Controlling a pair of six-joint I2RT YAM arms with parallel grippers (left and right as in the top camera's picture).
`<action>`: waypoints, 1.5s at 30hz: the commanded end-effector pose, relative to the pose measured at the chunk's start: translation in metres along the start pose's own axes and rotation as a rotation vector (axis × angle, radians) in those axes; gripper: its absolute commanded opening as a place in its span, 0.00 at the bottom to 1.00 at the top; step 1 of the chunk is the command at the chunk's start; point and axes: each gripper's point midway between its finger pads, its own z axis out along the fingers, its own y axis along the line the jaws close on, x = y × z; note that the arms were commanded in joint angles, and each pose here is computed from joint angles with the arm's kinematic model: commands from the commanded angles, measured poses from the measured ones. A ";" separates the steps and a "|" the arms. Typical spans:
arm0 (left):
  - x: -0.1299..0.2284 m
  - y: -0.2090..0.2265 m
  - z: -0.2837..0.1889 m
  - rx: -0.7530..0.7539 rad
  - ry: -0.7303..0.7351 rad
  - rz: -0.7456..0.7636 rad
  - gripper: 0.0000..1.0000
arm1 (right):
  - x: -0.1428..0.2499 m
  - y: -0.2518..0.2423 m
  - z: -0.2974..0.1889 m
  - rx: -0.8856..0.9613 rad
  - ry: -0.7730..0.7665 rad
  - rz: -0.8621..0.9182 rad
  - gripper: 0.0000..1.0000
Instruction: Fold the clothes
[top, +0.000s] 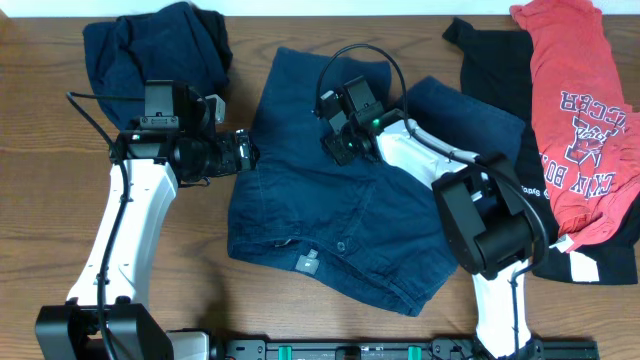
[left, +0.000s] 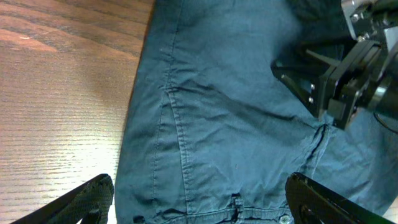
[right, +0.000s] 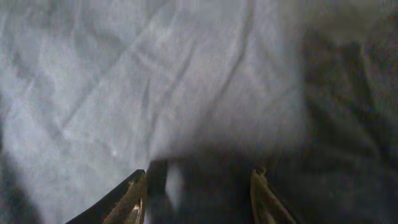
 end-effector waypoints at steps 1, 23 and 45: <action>-0.001 0.004 0.000 -0.026 -0.003 -0.005 0.90 | 0.033 -0.005 0.032 -0.009 0.082 0.007 0.52; -0.002 0.006 0.000 -0.037 -0.005 -0.005 0.90 | 0.085 -0.215 -0.004 0.463 0.029 0.517 0.48; -0.028 -0.002 0.083 -0.025 -0.016 0.089 0.90 | -0.048 -0.140 -0.204 0.211 -0.278 0.368 0.83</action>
